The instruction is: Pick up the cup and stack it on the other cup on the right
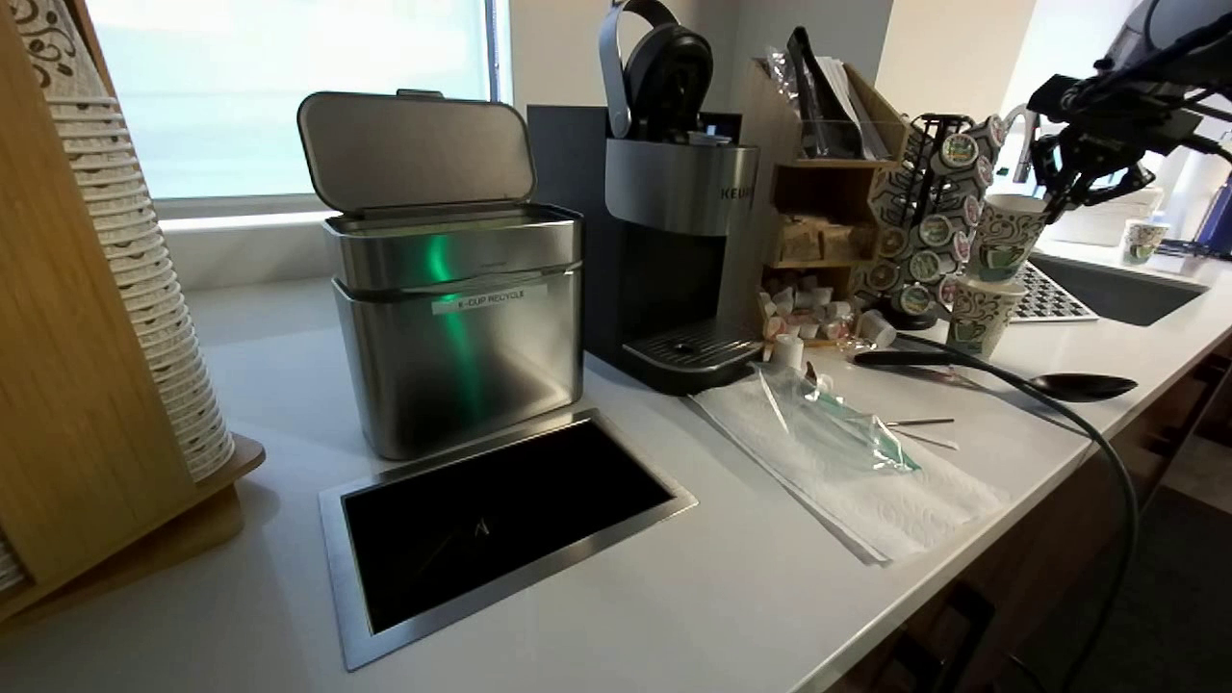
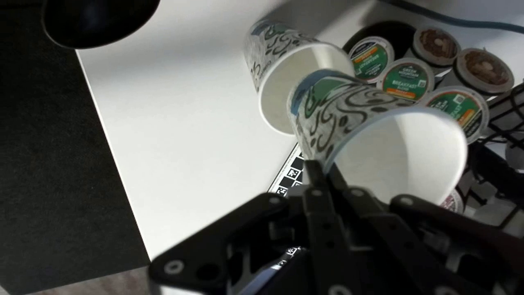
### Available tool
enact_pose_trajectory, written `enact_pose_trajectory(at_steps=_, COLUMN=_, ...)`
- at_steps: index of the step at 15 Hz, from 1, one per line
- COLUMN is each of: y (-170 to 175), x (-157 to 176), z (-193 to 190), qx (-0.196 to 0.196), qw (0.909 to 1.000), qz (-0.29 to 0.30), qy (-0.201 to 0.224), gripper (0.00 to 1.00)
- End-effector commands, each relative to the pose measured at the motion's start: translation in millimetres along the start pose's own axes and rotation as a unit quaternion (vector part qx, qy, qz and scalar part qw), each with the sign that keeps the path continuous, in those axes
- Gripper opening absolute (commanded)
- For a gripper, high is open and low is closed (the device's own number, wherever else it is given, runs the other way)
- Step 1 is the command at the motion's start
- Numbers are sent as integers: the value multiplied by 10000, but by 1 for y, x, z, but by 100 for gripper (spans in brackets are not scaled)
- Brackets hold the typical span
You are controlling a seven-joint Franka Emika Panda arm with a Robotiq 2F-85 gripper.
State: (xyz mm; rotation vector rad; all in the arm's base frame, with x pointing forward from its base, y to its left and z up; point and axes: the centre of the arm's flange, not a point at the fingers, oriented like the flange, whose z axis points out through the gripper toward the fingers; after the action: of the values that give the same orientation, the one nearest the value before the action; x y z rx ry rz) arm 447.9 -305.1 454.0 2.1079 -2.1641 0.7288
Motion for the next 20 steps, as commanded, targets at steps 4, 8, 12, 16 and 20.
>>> enact_pose_trajectory(at_steps=4, y=6, x=-6, z=-5, qx=-191, qw=9997, qz=168, qy=55, gripper=1)
enact_pose_trajectory(at_steps=8, y=10, x=-5, z=-6, qx=-247, qw=9993, qz=248, qy=94, gripper=1)
enact_pose_trajectory(at_steps=12, y=10, x=-6, z=-7, qx=-284, qw=9993, qz=224, qy=44, gripper=1)
enact_pose_trajectory(at_steps=16, y=11, x=-9, z=-8, qx=-348, qw=9992, qz=203, qy=34, gripper=1)
enact_pose_trajectory(at_steps=20, y=10, x=-7, z=-7, qx=-328, qw=9991, qz=249, qy=36, gripper=44)
